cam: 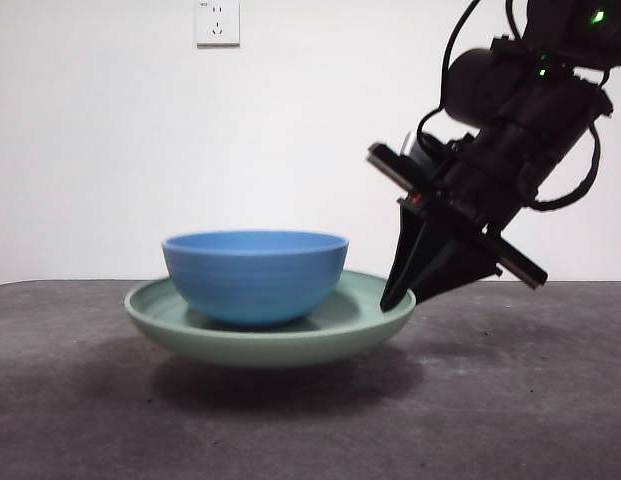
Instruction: Pick up the blue bowl, put it on the green plate, put it on desk
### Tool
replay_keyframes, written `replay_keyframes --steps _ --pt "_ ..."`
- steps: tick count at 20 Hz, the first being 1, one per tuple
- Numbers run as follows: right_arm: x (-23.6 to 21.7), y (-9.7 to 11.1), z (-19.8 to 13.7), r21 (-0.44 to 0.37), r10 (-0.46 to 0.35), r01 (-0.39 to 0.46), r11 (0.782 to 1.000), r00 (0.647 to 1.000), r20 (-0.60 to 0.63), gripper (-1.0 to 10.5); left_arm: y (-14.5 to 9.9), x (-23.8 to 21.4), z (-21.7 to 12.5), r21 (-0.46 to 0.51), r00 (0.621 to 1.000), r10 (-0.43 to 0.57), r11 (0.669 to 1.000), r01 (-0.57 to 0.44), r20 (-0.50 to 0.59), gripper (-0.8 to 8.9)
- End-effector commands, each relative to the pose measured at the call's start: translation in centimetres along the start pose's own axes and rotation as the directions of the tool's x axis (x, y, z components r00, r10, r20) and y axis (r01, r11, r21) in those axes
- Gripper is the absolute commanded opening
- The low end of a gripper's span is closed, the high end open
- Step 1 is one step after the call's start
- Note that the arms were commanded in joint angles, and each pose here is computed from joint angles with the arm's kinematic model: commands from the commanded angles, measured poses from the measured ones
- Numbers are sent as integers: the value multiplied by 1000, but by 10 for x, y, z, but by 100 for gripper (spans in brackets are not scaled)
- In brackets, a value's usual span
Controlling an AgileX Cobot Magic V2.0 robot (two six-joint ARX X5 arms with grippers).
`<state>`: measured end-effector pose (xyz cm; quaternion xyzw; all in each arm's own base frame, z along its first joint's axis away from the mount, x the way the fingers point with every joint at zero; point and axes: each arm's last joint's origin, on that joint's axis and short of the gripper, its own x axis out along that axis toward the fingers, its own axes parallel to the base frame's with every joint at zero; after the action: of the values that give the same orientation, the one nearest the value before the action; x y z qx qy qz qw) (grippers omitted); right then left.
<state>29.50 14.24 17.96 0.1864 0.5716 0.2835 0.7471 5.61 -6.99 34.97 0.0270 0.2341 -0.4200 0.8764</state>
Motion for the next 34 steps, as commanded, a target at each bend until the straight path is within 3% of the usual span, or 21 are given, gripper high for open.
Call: replay_keyframes --steps 1,7,14,18,23,25,29,34 --pt "11 0 6 21 9 -8 1000 1000 -6 14 -2 -3 4 17 1000 -9 1000 9 24 655" --pt "32 -14 5 50 -16 18 999 999 -43 14 -1 -3 4 17 1000 -9 1000 9 24 655" --pt "33 -15 5 21 -52 52 998 998 -32 30 -1 -3 3 17 1000 -8 1000 8 16 655" --pt "31 -15 6 15 -50 51 999 998 -25 249 -1 -3 3 17 1000 -8 1000 8 16 655" --pt "11 -18 11 32 -61 60 998 998 22 279 -1 -3 3 17 1000 -8 1000 8 15 655" --pt "-4 -17 13 41 -109 107 993 992 62 321 -1 -3 3 17 1000 -7 1000 7 7 655" --pt "-47 -3 7 -13 -122 125 992 985 120 497 -1 -3 0 15 1000 -3 1000 3 -20 655" --pt "-114 36 -28 -66 -146 163 984 968 205 499 -1 -3 -1 15 1000 -2 1000 2 -27 655"
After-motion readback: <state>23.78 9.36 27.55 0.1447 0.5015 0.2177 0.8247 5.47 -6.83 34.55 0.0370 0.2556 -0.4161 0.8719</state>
